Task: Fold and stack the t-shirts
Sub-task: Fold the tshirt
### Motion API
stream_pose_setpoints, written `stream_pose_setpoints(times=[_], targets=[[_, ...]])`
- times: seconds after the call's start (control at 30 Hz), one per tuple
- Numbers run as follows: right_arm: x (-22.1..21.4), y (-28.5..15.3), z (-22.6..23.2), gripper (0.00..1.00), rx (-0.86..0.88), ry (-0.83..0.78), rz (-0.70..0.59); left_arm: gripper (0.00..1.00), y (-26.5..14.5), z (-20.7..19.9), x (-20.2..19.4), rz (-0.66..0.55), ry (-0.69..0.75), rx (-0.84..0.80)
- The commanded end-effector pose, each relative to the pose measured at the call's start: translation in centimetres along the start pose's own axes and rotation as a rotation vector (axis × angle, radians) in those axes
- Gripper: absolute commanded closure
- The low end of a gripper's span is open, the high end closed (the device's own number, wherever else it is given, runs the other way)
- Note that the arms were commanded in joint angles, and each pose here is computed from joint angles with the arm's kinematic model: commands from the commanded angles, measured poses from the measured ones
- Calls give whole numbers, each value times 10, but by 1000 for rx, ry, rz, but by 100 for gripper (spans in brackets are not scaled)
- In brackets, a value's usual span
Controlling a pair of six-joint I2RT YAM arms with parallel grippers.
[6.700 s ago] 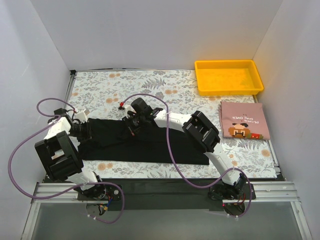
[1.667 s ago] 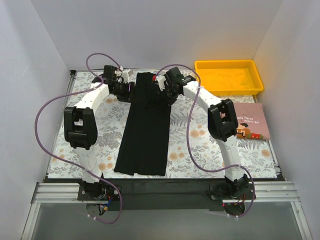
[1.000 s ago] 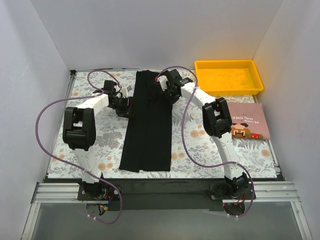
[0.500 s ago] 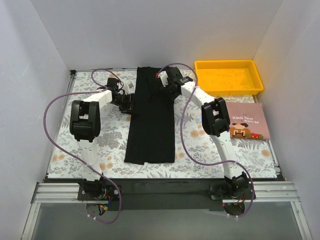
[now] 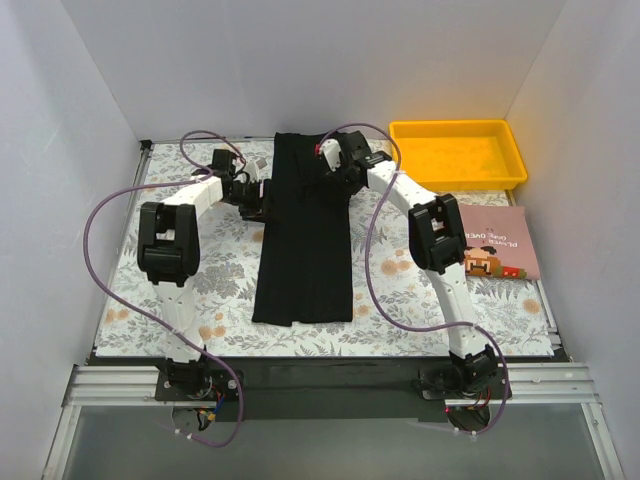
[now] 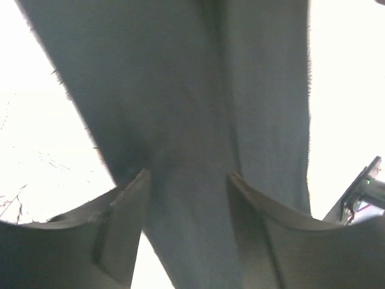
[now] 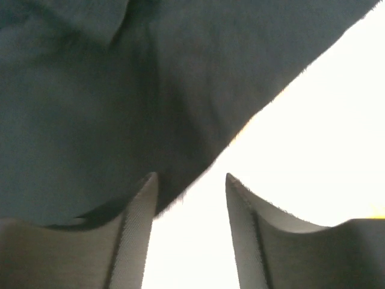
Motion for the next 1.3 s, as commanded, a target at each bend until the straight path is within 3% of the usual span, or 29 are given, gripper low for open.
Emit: stream_pose_setpoints(times=[0.0, 0.03, 0.07, 0.13, 0.27, 0.37, 0.43, 0.47, 0.53, 0.57, 0.6, 0.63, 0.67, 0.7, 0.73, 0.87, 0.93, 1.27], targets=[[64, -95, -17, 39, 5, -50, -234, 45, -77, -67, 48, -211, 242, -96], [65, -107, -9, 32, 59, -63, -259, 23, -90, -71, 50, -237, 267, -106], [77, -138, -8, 28, 68, -80, -320, 16, -102, -80, 50, -259, 310, -145], [84, -166, 4, 20, 146, -119, -388, 16, -135, -96, 51, -330, 420, -148], [84, -220, 25, 8, 239, -152, -491, 15, -159, -114, 25, -377, 605, -163], [63, -233, 47, 1, 353, -166, -489, 14, -174, -130, 7, -431, 756, -174], [43, -240, 71, 2, 503, -216, -477, 14, -169, -122, -19, -376, 766, -161], [33, -248, 84, 2, 551, -244, -466, 14, -172, -119, -28, -363, 941, -140], [-16, -236, 114, 2, 640, -303, -335, 14, -163, -107, -74, -218, 1012, -191], [-27, -245, 135, 4, 657, -370, -322, 13, -163, -104, -88, -198, 1117, -192], [-66, -231, 154, 5, 691, -429, -242, 13, -159, -99, -103, -167, 1146, -204], [-80, -229, 161, 8, 670, -484, -211, 13, -148, -88, -136, -90, 1110, -241], [-87, -238, 181, 9, 680, -565, -229, 13, -145, -84, -150, -67, 1137, -249], [-101, -236, 191, 9, 683, -591, -211, 15, -144, -80, -160, -65, 1255, -243], [-124, -229, 199, 11, 687, -606, -167, 16, -133, -71, -186, -26, 1244, -274], [-148, -220, 226, 23, 698, -694, -186, 27, -111, -56, -216, -1, 1340, -263], [-156, -214, 231, 27, 699, -732, -172, 30, -103, -54, -221, 7, 1423, -256], [-174, -186, 251, 41, 693, -855, -141, 33, -82, -39, -230, 47, 1528, -241]])
Point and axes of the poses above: each gripper's point midway between its finger pads, its own y axis out along the fingers, its own z axis along the line the jaws close on, x = y × z, the point moved 5 cm from there along -y, back along the fingers, and after that the axes turned 1 degree about y, right-handed, at the moved point
